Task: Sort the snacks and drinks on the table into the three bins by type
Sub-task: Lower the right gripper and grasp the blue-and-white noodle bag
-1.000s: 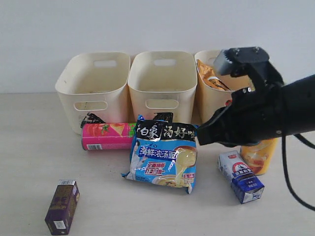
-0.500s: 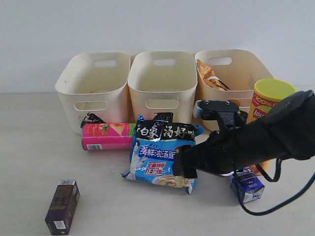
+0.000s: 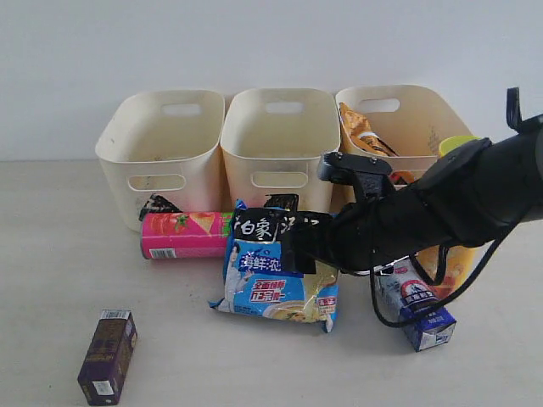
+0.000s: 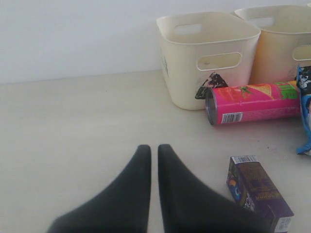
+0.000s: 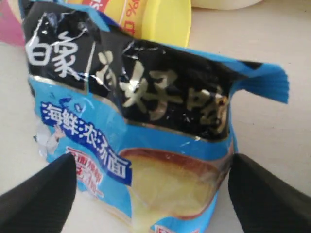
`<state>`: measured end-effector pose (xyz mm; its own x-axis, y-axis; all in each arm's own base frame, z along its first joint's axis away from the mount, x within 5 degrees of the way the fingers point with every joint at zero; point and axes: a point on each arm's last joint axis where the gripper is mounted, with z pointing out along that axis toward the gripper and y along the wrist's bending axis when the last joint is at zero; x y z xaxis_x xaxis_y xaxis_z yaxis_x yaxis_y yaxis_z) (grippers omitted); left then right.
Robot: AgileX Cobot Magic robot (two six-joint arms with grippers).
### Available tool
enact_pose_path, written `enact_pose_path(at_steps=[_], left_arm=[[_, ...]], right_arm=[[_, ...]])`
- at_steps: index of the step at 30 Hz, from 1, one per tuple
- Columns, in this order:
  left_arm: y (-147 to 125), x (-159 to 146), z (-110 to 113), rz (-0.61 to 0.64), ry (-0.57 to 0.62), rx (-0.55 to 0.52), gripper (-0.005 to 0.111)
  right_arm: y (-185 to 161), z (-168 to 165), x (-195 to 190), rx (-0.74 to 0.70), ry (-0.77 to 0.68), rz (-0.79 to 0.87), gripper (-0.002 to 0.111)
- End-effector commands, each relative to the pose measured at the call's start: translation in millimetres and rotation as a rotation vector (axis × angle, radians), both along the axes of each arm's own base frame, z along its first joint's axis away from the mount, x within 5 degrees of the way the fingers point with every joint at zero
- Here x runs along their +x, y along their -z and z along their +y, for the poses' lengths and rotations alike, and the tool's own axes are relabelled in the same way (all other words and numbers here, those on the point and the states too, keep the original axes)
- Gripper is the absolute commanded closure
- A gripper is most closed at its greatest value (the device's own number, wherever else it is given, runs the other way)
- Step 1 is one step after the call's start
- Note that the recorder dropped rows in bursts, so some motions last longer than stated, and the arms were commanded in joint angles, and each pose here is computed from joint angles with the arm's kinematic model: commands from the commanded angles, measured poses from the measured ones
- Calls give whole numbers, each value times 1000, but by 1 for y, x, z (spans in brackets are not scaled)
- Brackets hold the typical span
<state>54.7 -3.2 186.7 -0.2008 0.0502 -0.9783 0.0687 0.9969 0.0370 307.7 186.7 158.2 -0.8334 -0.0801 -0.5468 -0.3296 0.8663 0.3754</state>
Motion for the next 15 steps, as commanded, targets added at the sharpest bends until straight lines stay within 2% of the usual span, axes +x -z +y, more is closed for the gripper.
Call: enact_pose_path(at_steps=[1,5,9,15], left_arm=[[-1,0,0,-8,-4,-5,102],[-1,0,0,-8,-4,-5,102],[-1,0,0,-8,-4,-5,102],[-1,0,0,-8,-4,-5,102]], right_arm=[[9,-2,6,-45,4,-21,31],[20,-8,12,-40,-34,26,31],[26,1,16,-4,-150,70,31],[32,11,26,38,-162,102,31]])
